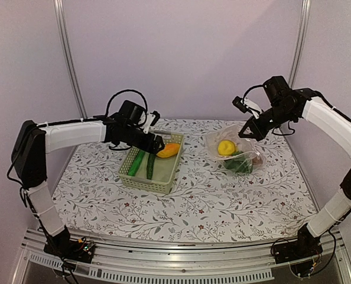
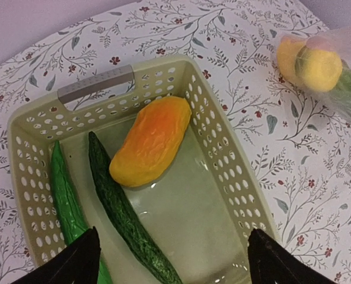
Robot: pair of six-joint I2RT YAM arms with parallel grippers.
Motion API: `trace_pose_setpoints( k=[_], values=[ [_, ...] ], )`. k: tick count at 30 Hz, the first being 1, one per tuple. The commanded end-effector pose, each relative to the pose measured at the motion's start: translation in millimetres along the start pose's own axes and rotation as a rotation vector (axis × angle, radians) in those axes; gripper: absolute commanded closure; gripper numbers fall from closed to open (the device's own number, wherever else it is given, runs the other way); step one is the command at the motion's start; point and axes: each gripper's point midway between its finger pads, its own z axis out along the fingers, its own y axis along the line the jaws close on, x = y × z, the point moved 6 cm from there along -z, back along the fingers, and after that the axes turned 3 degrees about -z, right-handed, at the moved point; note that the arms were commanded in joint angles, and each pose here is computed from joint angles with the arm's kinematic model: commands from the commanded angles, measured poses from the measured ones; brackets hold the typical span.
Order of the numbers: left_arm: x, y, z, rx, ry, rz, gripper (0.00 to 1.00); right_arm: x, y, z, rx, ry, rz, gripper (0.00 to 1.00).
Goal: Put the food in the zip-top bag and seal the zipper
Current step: Pick up the fake fruit from the bin.
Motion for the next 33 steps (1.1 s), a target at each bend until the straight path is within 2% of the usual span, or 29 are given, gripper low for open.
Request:
trace_pose_setpoints(
  k=[1, 9, 19, 33],
  values=[
    [8, 8, 29, 0.103, 0.091, 0.097, 0.14, 2, 17, -17, -0.044, -0.051, -0.038, 1.0],
    [0, 31, 52, 0.271, 0.028, 0.175, 0.2, 14, 27, -19, -0.076, -0.058, -0.037, 1.0],
    [4, 61, 98, 0.24, 0.1, 0.26, 0.24, 21, 30, -20, -0.069, -0.053, -0.035, 1.0],
    [25, 60, 136, 0.262, 0.128, 0.296, 0.32, 22, 29, -14, -0.081, -0.034, -0.026, 1.0]
  ],
)
